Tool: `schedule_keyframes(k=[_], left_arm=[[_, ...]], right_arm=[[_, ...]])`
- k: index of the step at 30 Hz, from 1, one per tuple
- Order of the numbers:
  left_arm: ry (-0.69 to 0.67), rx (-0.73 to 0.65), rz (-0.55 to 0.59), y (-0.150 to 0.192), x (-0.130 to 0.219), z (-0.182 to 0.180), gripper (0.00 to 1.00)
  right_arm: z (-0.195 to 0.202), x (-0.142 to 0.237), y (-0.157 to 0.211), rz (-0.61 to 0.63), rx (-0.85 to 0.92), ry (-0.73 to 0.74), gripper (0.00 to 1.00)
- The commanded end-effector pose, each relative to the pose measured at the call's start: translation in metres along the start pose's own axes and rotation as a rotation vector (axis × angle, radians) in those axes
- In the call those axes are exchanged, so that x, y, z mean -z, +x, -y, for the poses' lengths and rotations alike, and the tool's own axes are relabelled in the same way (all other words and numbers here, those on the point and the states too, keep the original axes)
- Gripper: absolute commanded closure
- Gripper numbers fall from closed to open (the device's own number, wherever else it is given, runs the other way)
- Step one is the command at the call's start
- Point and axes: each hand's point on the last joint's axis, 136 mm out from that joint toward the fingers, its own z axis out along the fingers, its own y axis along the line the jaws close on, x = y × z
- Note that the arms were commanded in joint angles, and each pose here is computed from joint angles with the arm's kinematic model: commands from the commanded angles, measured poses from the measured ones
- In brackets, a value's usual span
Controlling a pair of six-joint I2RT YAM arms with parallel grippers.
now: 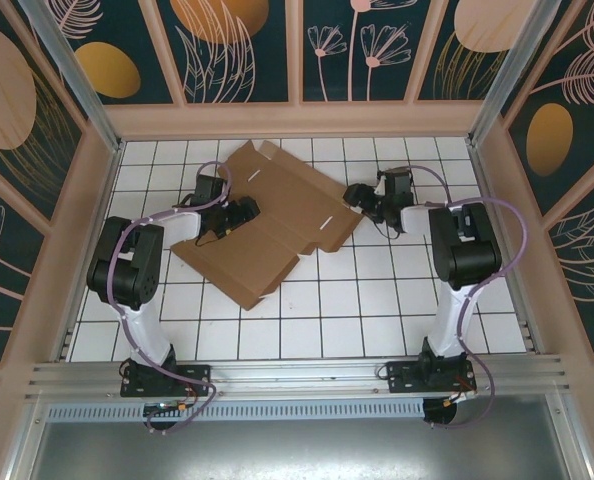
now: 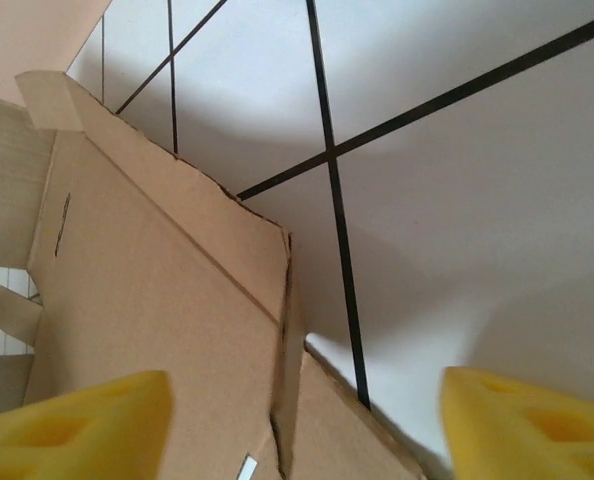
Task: Fold the paper box
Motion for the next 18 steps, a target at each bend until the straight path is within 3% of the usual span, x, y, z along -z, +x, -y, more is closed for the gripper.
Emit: schedule_keyframes(k=[1, 8, 18], left_arm=[[-0.030, -0.001, -0.032, 0.008, -0.007, -0.010, 0.17], [-0.022, -0.019, -0.017, 0.002, -0.003, -0.004, 0.19], [0.038, -0.063, 0.035, -0.026, 0.023, 0.034, 0.17]], right_arm=[[-0.008, -0.007, -0.005, 0.002, 0.066, -0.035, 0.43], [-0.008, 0.003, -0.005, 0.018, 0.179, -0.019, 0.83], [-0.057, 0.036, -0.008, 0.131, 0.475, -0.045, 0.84]])
